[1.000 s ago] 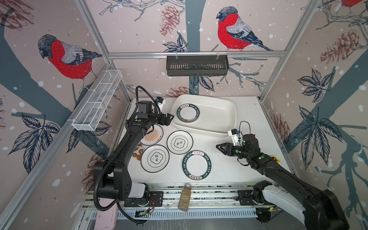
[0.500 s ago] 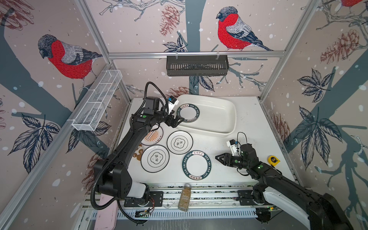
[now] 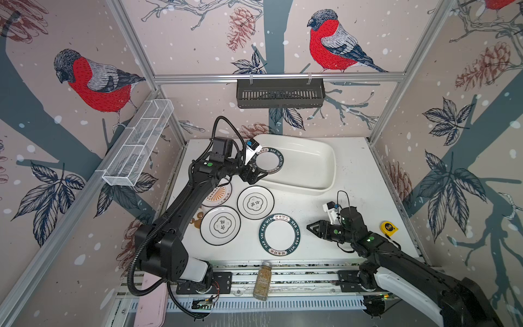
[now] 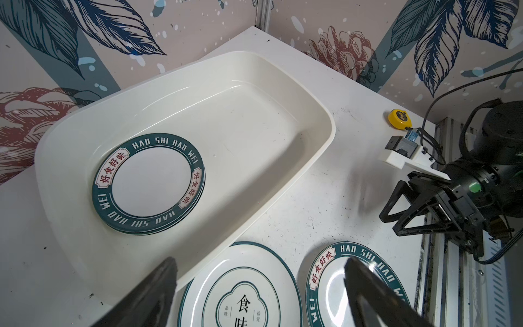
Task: Place the plates into the plastic bin on the countertop
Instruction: 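Lower the right gripper onto the next plate rim while the left gripper shifts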
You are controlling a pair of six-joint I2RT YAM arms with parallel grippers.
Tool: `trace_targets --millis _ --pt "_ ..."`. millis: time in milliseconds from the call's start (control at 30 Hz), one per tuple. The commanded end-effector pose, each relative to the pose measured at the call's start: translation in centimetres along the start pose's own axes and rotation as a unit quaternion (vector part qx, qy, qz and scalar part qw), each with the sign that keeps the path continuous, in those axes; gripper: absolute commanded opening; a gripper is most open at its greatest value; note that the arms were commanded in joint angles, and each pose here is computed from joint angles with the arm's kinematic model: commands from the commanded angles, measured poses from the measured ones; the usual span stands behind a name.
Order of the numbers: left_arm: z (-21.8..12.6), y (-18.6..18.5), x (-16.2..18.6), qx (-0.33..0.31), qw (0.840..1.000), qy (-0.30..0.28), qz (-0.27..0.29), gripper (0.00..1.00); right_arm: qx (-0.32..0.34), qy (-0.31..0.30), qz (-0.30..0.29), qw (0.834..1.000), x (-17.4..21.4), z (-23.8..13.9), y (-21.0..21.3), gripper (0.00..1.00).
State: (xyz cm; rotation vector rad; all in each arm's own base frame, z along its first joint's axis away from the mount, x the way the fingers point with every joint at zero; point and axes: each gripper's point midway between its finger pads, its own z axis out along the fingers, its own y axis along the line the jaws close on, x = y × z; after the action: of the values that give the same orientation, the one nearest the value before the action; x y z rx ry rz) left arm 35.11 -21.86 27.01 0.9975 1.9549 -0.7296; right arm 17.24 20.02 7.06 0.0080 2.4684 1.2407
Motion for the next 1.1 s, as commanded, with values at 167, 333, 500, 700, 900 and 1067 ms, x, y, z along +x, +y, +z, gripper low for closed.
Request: trace_targets --millis 167,333,500,700,900,1067 --pt "0.7 -1.5 -1.2 0.039 0.999 -0.020 -0.014 0.91 0.010 0.009 -0.007 1.000 0.6 0.1 0.3 0.52" --pt "0.2 -1.7 -1.2 0.030 0.999 -0.022 -0.008 0.91 0.007 0.017 -0.008 1.000 1.2 0.3 0.2 0.52" --pt "-0.2 -1.9 -0.5 0.024 1.000 -0.017 -0.003 0.91 -0.001 0.034 -0.015 0.999 1.4 1.0 0.7 0.51" --pt "-0.4 -2.4 -0.1 0.031 0.999 -0.017 0.000 0.91 0.008 0.073 -0.029 0.997 2.6 2.2 1.0 0.49" --pt "-0.3 -2.6 -0.1 0.037 0.999 -0.018 0.000 0.91 0.009 0.084 -0.032 0.996 3.0 3.1 1.3 0.46" --pt "-0.3 -2.7 -0.1 0.041 0.999 -0.020 -0.001 0.91 -0.002 0.073 -0.019 0.997 2.9 3.5 1.4 0.44"
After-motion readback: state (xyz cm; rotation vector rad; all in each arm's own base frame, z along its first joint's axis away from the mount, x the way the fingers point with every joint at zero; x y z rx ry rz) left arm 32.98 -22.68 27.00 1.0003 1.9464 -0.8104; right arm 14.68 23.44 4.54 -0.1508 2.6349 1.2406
